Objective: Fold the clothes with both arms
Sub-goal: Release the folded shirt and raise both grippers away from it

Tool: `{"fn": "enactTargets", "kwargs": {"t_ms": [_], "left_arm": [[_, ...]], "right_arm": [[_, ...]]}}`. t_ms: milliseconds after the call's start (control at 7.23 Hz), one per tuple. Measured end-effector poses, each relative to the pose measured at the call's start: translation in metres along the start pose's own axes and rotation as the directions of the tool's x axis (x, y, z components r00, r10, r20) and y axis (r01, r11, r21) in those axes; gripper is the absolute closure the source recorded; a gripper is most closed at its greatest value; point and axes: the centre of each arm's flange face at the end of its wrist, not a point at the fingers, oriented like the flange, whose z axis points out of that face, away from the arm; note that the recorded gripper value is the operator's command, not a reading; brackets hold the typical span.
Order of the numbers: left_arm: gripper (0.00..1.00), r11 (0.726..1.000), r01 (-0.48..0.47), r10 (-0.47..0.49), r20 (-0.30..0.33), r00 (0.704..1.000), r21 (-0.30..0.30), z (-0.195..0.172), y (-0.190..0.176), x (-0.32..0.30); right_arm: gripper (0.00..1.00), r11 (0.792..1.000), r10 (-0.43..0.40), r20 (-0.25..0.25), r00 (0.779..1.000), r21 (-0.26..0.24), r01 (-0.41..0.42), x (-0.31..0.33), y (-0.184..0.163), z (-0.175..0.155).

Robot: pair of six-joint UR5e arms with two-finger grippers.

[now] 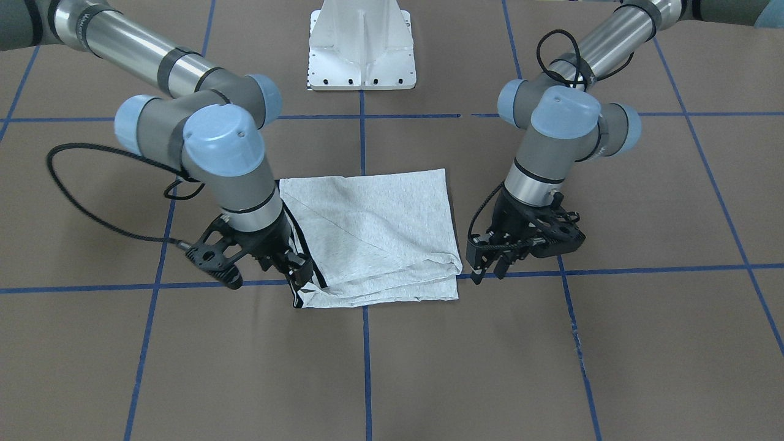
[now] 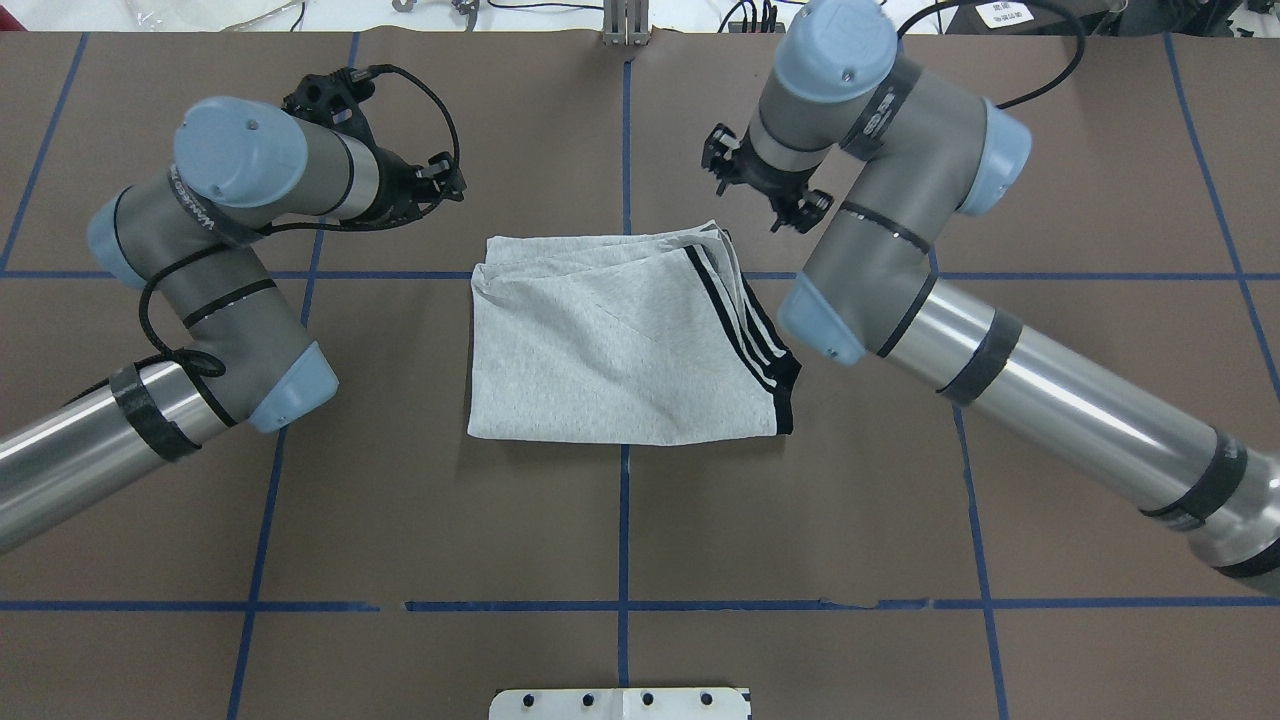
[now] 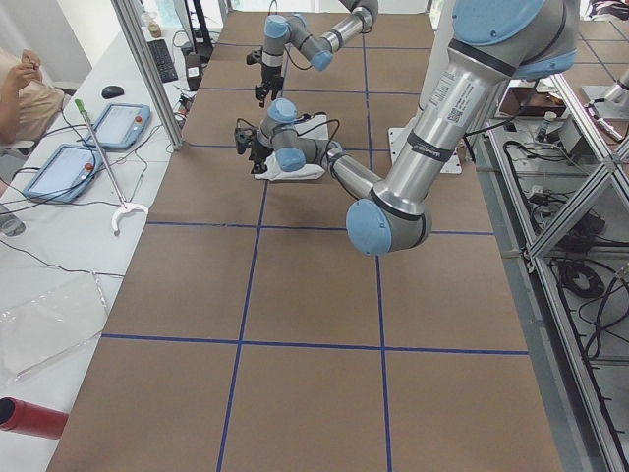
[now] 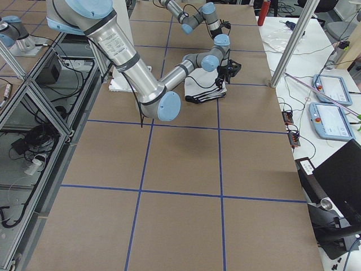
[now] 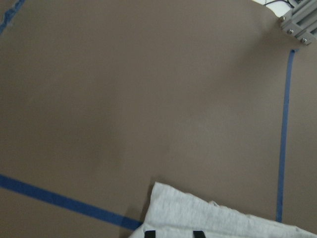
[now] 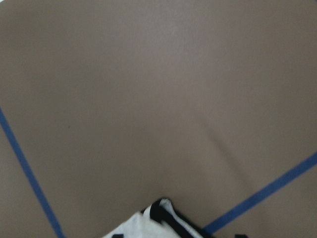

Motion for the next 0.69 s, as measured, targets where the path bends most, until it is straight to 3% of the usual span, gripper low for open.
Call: {"fn": "enactTargets", "kwargs": {"t_ms": [277, 415, 554, 692], "left_arm": [[0.24, 0.993, -0.109, 0.108, 0.005, 0.994, 0.04, -0.007, -0.044, -0.022], [0.24, 0.979, -0.202, 0.202, 0.009, 0.979, 0.016, -0.015, -0.063, -0.039], [0.24, 0.949, -0.314, 0.314, 0.006, 0.949, -0.027, -0.027, -0.086, -0.067], [0.24, 0.9, -0.43, 0.431, 0.003, 0.902, -0.064, -0.047, -0.12, -0.109]], "right_arm": [[0.0, 0.995, -0.097, -0.041, 0.994, 0.013, 0.098, 0.045, -0.076, -0.003], [0.0, 0.988, -0.154, -0.06, 0.986, 0.004, 0.155, 0.074, -0.107, -0.004], [0.0, 0.976, -0.216, -0.068, 0.974, -0.023, 0.215, 0.109, -0.139, -0.007], [0.0, 0.956, -0.291, -0.064, 0.955, -0.059, 0.287, 0.151, -0.173, -0.015]]}}
